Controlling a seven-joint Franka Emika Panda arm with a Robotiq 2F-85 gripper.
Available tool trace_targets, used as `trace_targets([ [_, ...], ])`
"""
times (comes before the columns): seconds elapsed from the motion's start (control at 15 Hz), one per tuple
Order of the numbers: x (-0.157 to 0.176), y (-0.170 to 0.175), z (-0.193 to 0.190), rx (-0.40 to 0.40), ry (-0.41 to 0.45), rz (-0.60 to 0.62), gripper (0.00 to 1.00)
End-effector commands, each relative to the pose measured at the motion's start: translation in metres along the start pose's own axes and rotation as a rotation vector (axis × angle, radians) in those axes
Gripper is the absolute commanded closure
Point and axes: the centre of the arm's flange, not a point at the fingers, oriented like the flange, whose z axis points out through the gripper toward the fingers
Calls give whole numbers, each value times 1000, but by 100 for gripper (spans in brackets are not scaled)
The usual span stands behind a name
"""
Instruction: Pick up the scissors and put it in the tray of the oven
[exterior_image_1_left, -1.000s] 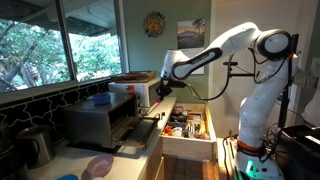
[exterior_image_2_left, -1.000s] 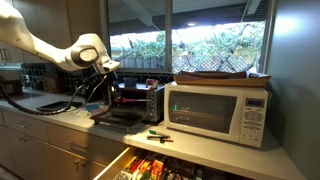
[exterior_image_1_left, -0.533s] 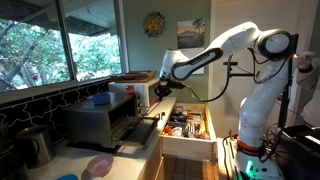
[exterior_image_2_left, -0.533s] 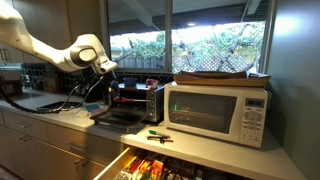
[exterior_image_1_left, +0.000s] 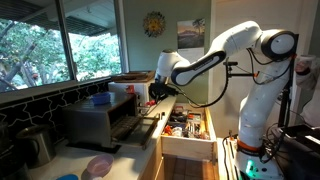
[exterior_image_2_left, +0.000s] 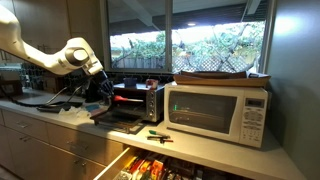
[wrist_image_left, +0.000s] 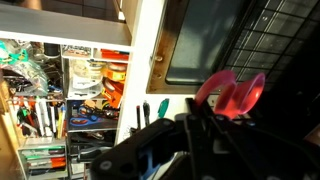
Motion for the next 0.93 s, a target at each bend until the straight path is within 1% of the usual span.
trace_targets([
  [0.0,-4,-2,2,-7,8,-9,93],
  [0.13,-6,-5,5,-12,10,-15,93],
  [0.2,-10,-12,10,2,13,-22,98],
  [0.33,-27,-32,15,37,43,-37,98],
  [0.47,-48,-47,16,64,31,-93,98],
  [0.6,-68,-60,16,86,32,-120,98],
  [0.73,-84,-72,19,105,34,-129,98],
  [0.87,-91,-80,22,114,40,-119,98],
])
